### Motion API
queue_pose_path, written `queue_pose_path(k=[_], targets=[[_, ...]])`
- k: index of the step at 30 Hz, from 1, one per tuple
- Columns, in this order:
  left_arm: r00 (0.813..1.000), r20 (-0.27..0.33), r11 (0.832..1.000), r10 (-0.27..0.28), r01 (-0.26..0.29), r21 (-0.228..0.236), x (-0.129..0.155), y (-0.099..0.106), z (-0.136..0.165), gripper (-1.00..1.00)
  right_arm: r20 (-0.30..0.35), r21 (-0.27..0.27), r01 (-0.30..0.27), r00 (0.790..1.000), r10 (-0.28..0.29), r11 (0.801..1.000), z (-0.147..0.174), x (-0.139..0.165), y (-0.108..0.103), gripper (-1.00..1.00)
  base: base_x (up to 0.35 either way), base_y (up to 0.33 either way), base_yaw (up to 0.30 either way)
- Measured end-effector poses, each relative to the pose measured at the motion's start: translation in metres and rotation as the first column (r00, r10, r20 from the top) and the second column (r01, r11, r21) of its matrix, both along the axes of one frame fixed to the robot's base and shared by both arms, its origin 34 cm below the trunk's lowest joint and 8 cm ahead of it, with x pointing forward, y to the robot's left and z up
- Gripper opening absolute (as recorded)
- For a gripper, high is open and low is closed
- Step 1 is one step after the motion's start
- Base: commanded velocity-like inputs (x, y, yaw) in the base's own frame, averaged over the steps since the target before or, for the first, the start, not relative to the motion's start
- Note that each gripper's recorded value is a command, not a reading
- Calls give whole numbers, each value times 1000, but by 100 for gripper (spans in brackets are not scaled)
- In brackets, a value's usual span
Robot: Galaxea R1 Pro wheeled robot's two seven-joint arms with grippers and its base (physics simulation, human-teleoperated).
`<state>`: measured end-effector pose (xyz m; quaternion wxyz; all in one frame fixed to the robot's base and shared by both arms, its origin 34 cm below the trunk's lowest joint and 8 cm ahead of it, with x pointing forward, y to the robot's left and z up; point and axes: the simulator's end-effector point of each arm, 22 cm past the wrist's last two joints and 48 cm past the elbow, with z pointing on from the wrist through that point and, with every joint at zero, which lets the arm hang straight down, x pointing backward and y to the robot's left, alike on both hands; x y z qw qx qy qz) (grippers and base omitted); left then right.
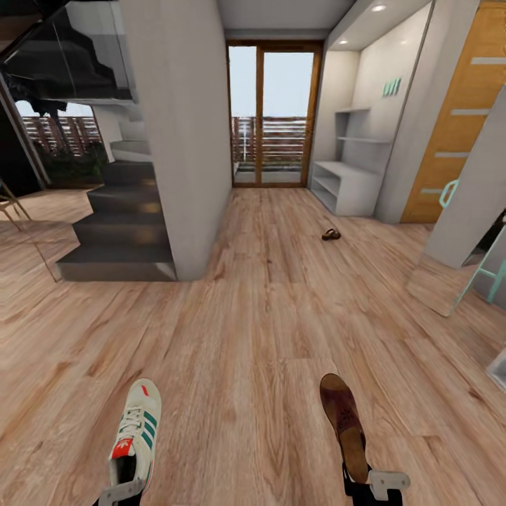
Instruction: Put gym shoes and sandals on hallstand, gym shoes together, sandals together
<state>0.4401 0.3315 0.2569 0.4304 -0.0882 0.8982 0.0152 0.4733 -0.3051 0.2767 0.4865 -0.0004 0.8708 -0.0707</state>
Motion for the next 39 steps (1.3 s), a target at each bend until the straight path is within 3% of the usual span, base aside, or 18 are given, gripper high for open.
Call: queue_pose_path(k=[22,32,39], targets=[[1000,-2,1000,0,0,0,-1,0,0,-100,-1,0,2,1000,-2,1000,0,0,0,-100,340,0,-5],[1000,2,1000,16,-16,16,0,12,2,-100,-1,1,1,1000,-1,1000,0,-1,0,-100,340,0,0],[1000,-10,1000,-26,27,9,-2,-6,-2,-100,-1,1,2,1000,-2,1000,0,0,0,-100,340,0,0]])
